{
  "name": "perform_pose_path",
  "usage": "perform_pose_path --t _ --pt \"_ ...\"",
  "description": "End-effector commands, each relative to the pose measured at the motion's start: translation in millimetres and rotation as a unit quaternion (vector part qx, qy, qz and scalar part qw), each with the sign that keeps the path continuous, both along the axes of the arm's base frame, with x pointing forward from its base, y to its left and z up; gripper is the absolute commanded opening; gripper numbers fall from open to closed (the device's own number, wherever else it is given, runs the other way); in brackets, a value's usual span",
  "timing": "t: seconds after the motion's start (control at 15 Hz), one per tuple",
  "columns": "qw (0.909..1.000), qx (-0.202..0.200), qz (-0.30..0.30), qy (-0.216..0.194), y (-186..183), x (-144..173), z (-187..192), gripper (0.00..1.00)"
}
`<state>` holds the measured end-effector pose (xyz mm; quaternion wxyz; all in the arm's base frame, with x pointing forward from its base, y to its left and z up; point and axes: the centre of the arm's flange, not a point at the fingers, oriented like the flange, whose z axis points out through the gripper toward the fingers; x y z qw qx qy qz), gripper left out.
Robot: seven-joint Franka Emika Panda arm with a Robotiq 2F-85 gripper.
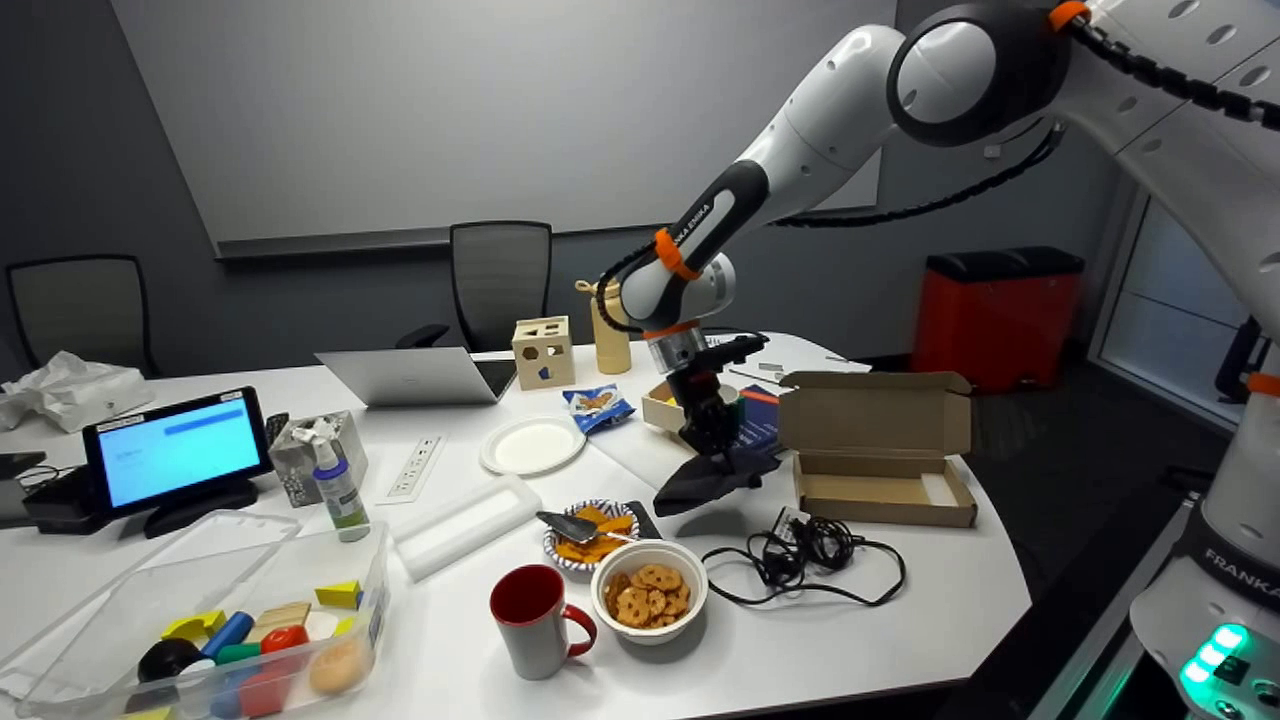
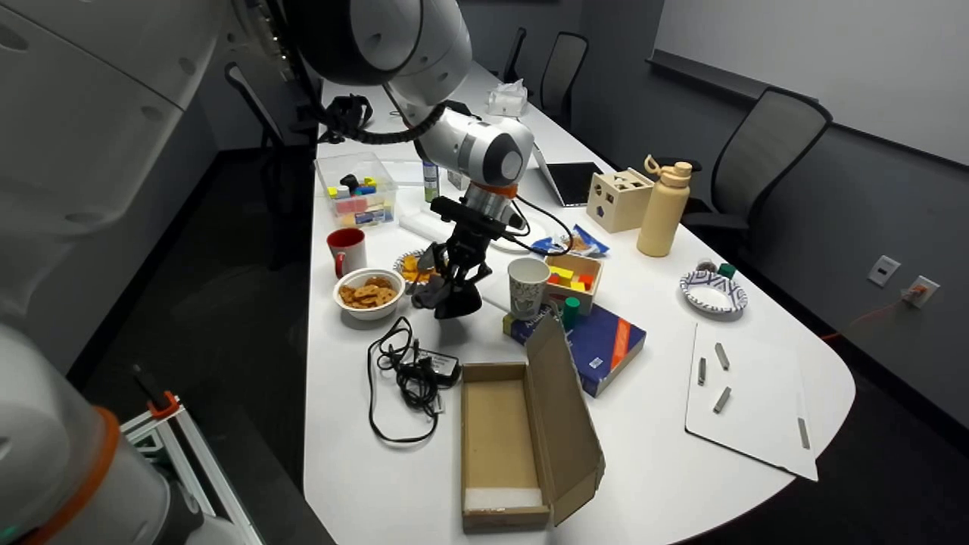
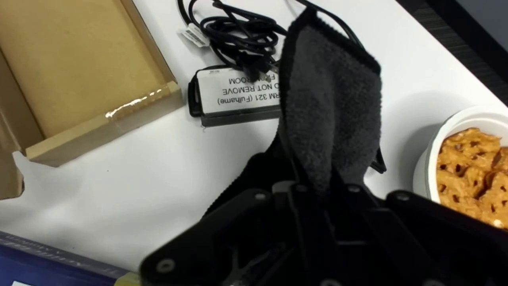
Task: Use the black towel to wipe the table
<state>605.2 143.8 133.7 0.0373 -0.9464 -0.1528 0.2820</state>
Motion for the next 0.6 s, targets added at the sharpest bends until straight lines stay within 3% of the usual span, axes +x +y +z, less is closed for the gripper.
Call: perform_pose_path --t 0.0,0.53 --pt "0.9974 -0.067 -0.024 0.010 23.7 9.0 -22.9 0.03" --pt "0.9813 -0.172 -0.080 -0.029 54.2 1.5 -60.5 0.03"
